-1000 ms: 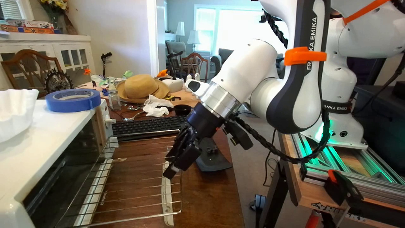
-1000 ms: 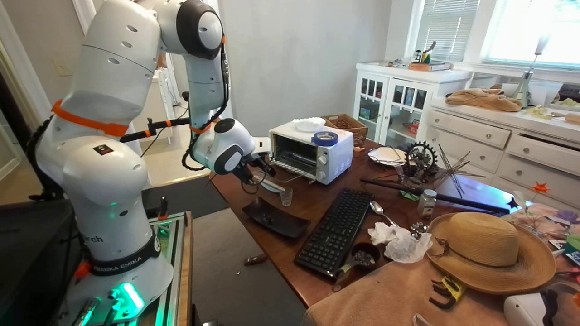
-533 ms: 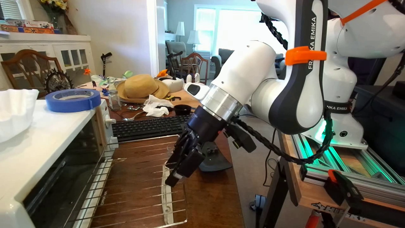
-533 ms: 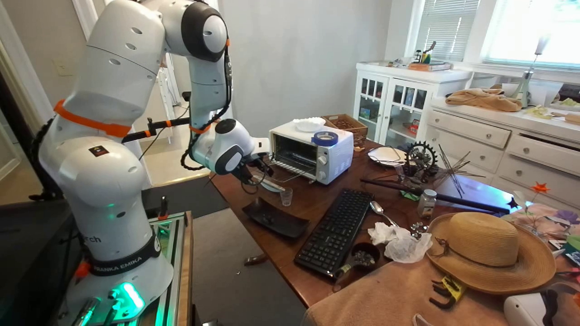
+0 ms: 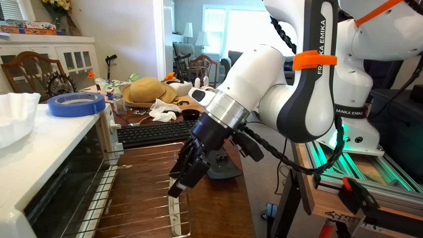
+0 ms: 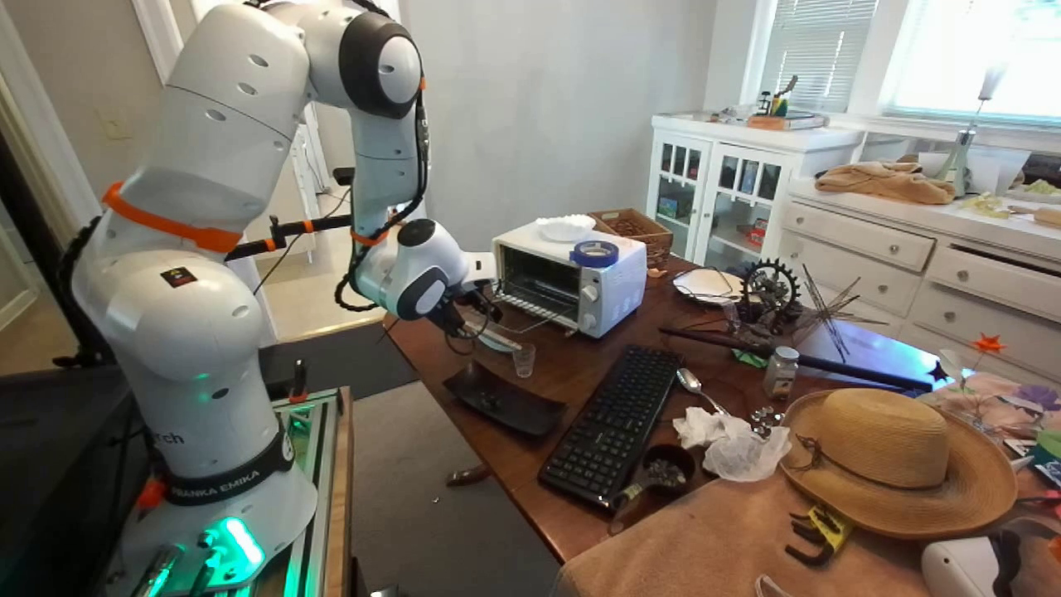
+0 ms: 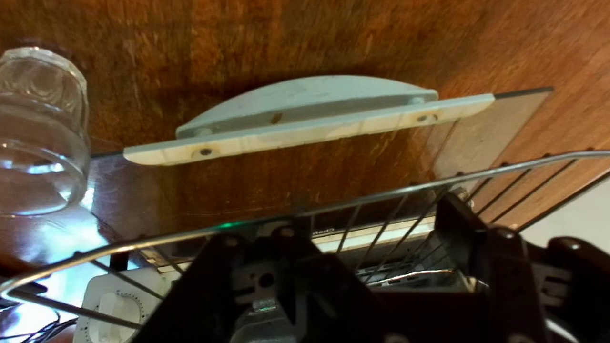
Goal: Put the metal object inside the mini oven
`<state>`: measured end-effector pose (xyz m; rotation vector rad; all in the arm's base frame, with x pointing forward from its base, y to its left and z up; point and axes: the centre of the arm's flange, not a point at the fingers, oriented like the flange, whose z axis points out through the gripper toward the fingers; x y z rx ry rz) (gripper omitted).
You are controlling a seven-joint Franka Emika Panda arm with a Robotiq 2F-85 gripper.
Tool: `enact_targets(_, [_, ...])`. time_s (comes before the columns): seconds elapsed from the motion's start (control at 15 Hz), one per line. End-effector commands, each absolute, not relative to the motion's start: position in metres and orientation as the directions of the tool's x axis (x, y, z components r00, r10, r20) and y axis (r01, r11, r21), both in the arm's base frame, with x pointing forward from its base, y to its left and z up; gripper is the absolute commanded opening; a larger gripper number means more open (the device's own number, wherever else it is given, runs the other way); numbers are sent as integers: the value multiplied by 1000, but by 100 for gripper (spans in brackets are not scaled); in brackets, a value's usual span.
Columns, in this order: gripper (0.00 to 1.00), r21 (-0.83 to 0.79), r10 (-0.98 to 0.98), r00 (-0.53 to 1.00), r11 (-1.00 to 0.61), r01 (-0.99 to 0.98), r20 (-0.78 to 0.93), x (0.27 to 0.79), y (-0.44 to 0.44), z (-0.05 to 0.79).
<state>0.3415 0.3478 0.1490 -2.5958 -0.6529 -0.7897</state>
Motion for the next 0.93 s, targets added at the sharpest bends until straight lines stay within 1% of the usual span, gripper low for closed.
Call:
enact_targets(0.0, [68,-192,323,738,-833,518,592,342,348,149])
enact_targets(0.27, [68,-192,323,738,-834,518,592,342,348,149])
enact_targets(0.33, [43,-192,323,738,-834,518,592,342,348,149])
enact_targets(0.87, [43,-194,338,726,-818,541,599,358,362,143])
